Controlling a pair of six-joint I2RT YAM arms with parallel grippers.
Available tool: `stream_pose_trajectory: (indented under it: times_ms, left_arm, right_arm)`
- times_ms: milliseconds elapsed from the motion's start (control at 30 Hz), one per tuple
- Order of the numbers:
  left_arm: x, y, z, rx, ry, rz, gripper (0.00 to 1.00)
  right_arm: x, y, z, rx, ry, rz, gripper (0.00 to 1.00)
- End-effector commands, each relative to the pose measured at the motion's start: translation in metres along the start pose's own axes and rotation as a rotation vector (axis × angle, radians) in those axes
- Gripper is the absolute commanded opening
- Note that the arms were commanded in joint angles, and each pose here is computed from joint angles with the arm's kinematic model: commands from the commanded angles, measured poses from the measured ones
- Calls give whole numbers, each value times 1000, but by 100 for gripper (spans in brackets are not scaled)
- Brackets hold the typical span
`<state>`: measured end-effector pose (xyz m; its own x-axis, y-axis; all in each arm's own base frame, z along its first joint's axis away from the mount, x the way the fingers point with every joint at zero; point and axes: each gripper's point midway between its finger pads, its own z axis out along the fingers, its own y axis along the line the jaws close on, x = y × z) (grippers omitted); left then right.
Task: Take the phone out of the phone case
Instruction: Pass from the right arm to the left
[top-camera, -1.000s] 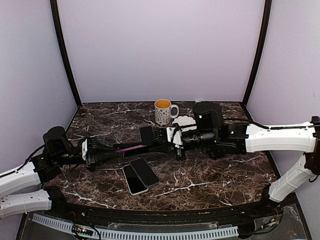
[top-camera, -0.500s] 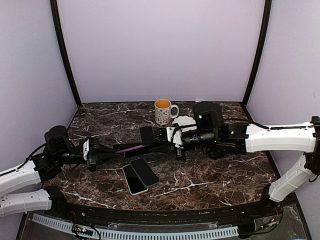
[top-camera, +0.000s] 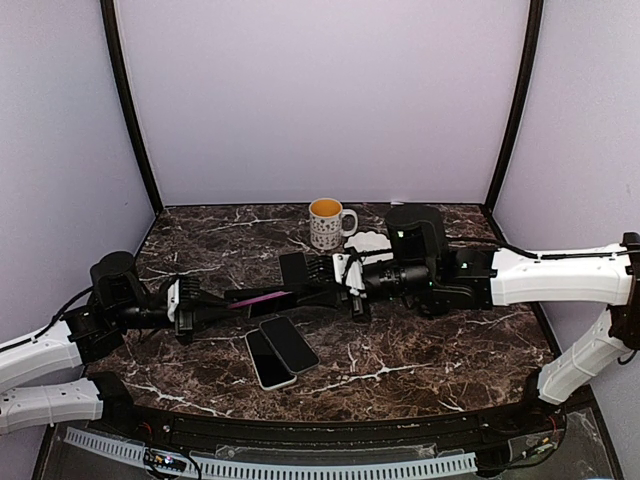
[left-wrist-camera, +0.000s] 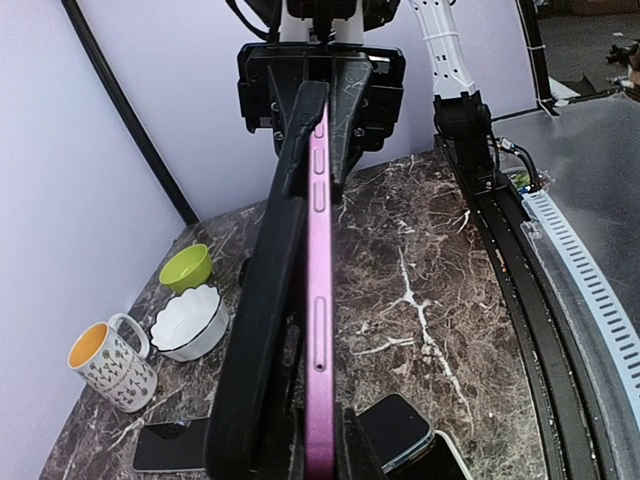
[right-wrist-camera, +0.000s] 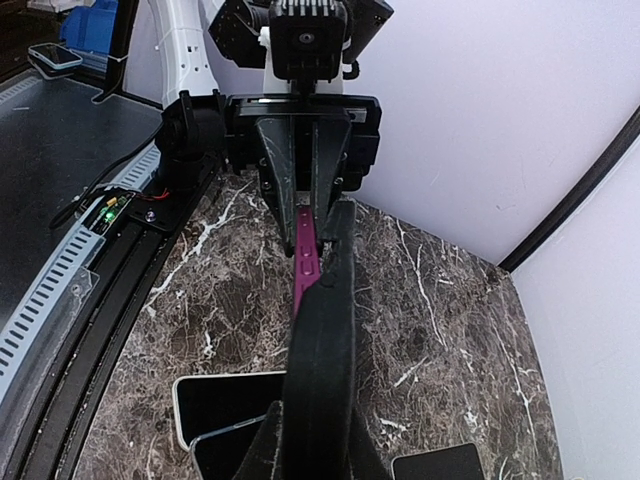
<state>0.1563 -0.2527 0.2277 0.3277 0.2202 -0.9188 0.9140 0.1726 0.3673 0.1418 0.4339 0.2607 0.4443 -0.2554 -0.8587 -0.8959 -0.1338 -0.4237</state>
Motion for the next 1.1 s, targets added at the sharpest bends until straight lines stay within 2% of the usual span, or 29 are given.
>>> stream_pose_trajectory:
  times_ms: [0, 67, 200, 233, 267, 333, 367, 400, 533, 733, 833, 933, 1067]
  left_arm:
    - [-14, 7, -1, -18, -22, 31, 5]
    - [-16, 7, -2, -16, -16, 42, 0]
    - [-20, 13, -6, -61, -15, 75, 0]
    - [-20, 15, -7, -77, -13, 88, 0]
    - [-20, 16, -8, -85, -13, 94, 0]
    - [-19, 17, -9, -98, -7, 112, 0]
    - [-19, 18, -10, -104, -4, 132, 0]
    - [-18, 18, -10, -105, 0, 148, 0]
    - [-17, 19, -11, -119, 10, 200, 0]
    - [-13, 18, -8, -96, 34, 232, 0]
    - [-7, 17, -4, -67, 62, 206, 0]
    - [-1, 22, 4, -44, 105, 138, 0]
    - [6, 15, 14, 27, 126, 61, 0]
  right_arm:
    - [-52, -11, -5, 30, -176, -55, 0]
    - [-53, -10, -6, 29, -186, -38, 0]
    - [-45, -7, -6, 31, -174, 10, 0]
    - [-42, -8, -6, 42, -163, 34, 4]
    - [-38, -10, -6, 61, -155, 61, 14]
    - [-32, -15, -9, 108, -147, 139, 57]
    - [-29, -14, -11, 115, -144, 170, 86]
    - [-26, -12, -12, 115, -139, 200, 97]
    - [-19, -8, -21, 128, -110, 275, 99]
    - [-14, -17, -27, 157, 2, 345, 99]
    - [-29, -30, -25, 174, -4, 382, 99]
    - [-41, -61, -27, 287, -32, 498, 99]
    - [-37, -75, -13, 297, 60, 547, 98]
